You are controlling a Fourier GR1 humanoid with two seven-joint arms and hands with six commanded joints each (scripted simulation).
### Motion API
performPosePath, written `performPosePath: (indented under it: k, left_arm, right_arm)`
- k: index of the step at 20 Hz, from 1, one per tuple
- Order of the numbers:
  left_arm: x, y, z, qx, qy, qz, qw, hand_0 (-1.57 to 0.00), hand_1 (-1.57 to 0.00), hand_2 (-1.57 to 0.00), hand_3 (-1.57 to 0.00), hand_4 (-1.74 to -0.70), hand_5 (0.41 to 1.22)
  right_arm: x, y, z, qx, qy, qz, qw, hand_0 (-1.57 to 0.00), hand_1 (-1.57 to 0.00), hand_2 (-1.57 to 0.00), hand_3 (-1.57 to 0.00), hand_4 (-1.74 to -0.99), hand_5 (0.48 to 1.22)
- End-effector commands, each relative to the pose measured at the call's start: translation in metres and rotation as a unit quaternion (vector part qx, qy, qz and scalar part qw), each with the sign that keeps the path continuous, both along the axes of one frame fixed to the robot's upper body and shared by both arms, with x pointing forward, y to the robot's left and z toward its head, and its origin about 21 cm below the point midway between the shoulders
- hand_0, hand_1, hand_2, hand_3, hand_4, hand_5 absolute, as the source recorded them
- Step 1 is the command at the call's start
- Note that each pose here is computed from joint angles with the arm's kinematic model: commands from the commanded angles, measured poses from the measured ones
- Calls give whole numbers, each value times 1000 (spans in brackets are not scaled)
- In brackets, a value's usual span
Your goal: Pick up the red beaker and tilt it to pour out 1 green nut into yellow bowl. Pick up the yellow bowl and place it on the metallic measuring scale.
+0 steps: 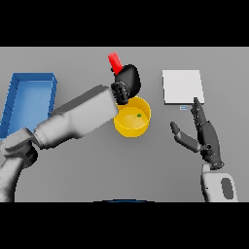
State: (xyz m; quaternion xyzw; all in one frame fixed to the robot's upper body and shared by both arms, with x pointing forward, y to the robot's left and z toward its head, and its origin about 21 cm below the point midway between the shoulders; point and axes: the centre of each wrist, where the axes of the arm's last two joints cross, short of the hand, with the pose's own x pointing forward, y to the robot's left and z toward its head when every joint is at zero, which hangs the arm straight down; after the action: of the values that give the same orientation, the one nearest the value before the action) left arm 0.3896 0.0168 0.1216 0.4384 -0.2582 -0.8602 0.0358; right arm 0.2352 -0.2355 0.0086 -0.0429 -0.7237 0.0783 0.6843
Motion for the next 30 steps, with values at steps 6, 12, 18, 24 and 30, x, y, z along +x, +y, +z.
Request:
performPosePath:
  k: [6, 12, 18, 24, 30]
  left_arm:
    - [5, -5, 3, 54, -29, -11, 998, -1571, -1571, -1571, -1569, -1741, 1221]
    - [10, -11, 27, 52, -67, -15, 996, -1571, -1571, -1571, -1570, -1738, 1189]
    - [36, 3, 114, -27, -156, -6, 987, -1571, -1378, -1366, -1212, -1679, 1201]
    - [64, 58, 224, -182, -194, 125, 956, -1571, -1520, -1517, -1477, -1578, 1216]
    - [90, 189, 227, -457, -146, 319, 817, -1571, -1558, -1557, -1393, -1698, 1220]
  right_arm:
    - [0, 1, -5, -8, 3, -6, 1000, 1, 1, 1, 1, -1264, 588]
    - [3, 5, -5, -7, -2, 0, 1000, 1, 1, 1, 1, -1226, 587]
    - [5, 1, 1, 1, -20, 5, 1000, 1, 1, 1, 1, -1231, 620]
    - [4, 4, -3, 2, -19, 18, 1000, 1, 1, 1, 1, -1281, 644]
    - [13, 1, 0, -19, -26, 32, 999, 1, 1, 1, 1, -1307, 651]
